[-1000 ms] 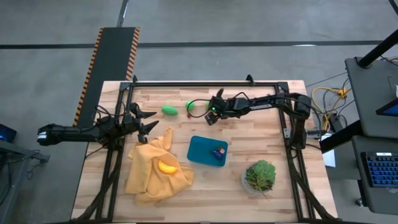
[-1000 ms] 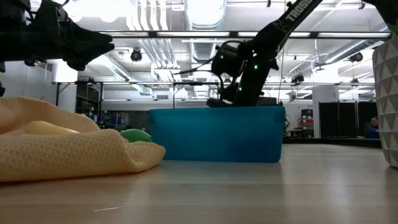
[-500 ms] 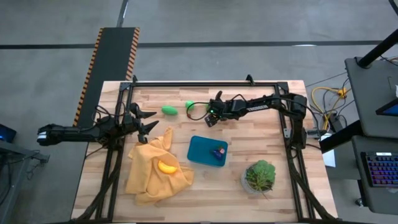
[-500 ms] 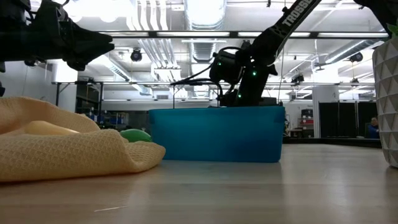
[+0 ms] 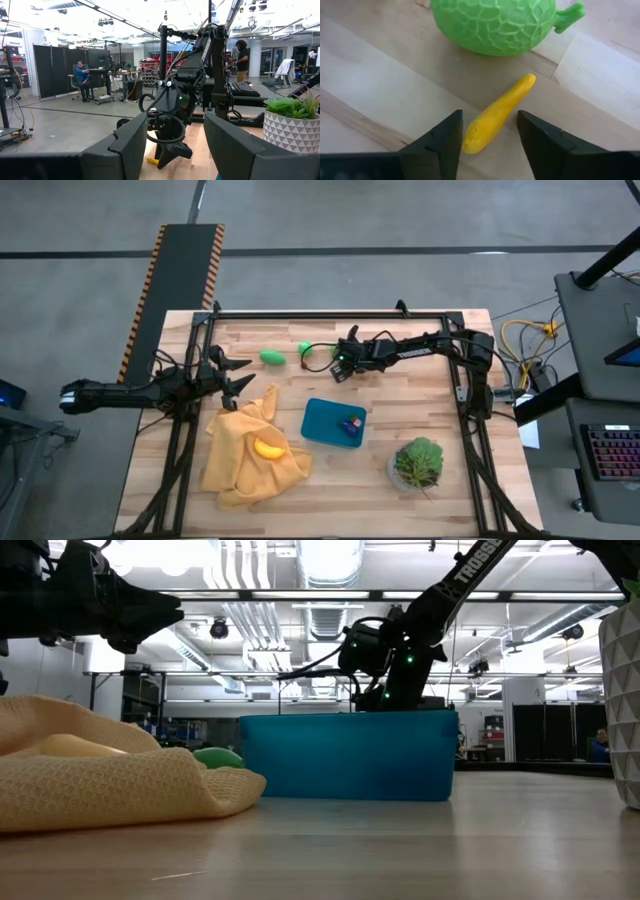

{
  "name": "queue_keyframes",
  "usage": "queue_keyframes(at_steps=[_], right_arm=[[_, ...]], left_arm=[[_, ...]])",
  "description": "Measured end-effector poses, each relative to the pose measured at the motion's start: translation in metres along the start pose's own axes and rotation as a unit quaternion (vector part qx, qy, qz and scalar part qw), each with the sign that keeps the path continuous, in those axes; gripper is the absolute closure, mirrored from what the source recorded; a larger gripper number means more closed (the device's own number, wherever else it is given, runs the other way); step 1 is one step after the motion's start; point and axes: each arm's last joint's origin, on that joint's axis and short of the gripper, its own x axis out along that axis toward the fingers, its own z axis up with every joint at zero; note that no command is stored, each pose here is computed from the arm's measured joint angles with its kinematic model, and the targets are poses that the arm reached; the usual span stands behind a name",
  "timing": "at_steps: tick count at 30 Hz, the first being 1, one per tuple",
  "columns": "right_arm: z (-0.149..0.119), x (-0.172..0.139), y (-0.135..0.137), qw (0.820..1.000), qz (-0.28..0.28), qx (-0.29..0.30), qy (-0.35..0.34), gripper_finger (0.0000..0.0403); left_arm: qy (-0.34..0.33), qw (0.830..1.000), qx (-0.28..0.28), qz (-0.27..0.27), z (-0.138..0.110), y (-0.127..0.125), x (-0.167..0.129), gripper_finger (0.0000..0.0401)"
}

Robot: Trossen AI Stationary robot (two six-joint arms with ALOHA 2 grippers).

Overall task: Pick and placing Produce into tupperware
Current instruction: Put the yellow corn into the blue bin

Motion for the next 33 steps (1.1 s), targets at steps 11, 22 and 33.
queue_keyframes(at_steps=[11,22,33], right_arm=[[-0.001,0.000,0.000,1.000,-0.002,-0.015,0.006,0.0301],[-0.002,0.000,0.001,0.999,0.004,-0.045,0.010,0.0361],[-0.013,-0.022,0.016,0.996,0.049,-0.075,0.020,0.0374]], left_arm=[[0.000,1.000,0.000,0.000,0.000,0.000,0.000,0.0218],[0.000,1.000,0.000,0.000,0.000,0.000,0.000,0.0218],[0.000,1.000,0.000,0.000,0.000,0.000,0.000,0.0218]])
